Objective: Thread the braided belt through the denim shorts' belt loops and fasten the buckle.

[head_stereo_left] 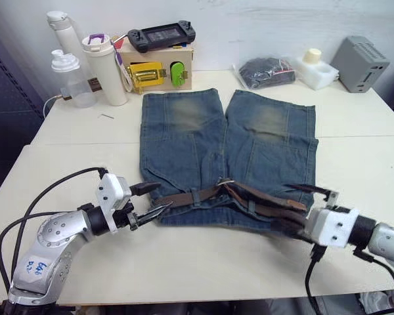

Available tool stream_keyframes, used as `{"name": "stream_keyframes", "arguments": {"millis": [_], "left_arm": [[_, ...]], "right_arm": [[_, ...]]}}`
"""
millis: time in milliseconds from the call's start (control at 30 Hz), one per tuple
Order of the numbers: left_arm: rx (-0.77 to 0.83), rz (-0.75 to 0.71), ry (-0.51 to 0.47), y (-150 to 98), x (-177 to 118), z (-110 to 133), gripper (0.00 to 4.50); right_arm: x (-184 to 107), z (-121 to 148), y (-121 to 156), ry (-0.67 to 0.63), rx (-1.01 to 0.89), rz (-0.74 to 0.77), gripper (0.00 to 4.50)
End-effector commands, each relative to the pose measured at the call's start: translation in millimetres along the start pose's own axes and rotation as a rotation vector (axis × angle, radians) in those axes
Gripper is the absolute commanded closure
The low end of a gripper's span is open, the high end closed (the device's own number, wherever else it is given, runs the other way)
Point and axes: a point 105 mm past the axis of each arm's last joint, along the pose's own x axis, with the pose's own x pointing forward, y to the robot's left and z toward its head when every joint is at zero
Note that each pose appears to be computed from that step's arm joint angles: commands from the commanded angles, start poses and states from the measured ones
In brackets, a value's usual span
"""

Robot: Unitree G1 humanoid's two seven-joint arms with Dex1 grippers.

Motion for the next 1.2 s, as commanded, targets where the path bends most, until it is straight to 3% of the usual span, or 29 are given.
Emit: {"name": "stream_keyframes", "arguments": {"millis": [33,267,533,867,1200], "left_arm": [[0.030,0.007,-0.040,-4.4,0.8,11.7,1.39],[0.024,0.021,-0.047,-4.2,2.7,12.3,1.39],[0.019,0.008,-0.037,-3.7,2.7,11.6,1.39],[0.017,-0.001,-0.032,-3.1,5.0,10.6,1.39],[0.016,0.002,-0.037,-3.1,6.3,12.3,1.39]], "right_arm": [[7.8,3.7,7.4,0.011,-0.053,-0.029,0.17],[23.0,-16.1,11.9,0.100,-0.092,-0.122,0.17],[21.5,4.0,28.2,-0.011,-0.026,-0.073,0.17],[25.0,15.4,10.1,-0.059,-0.009,-0.142,0.17],[35.5,-8.2,7.5,0.047,-0.089,-0.184,0.17]]}}
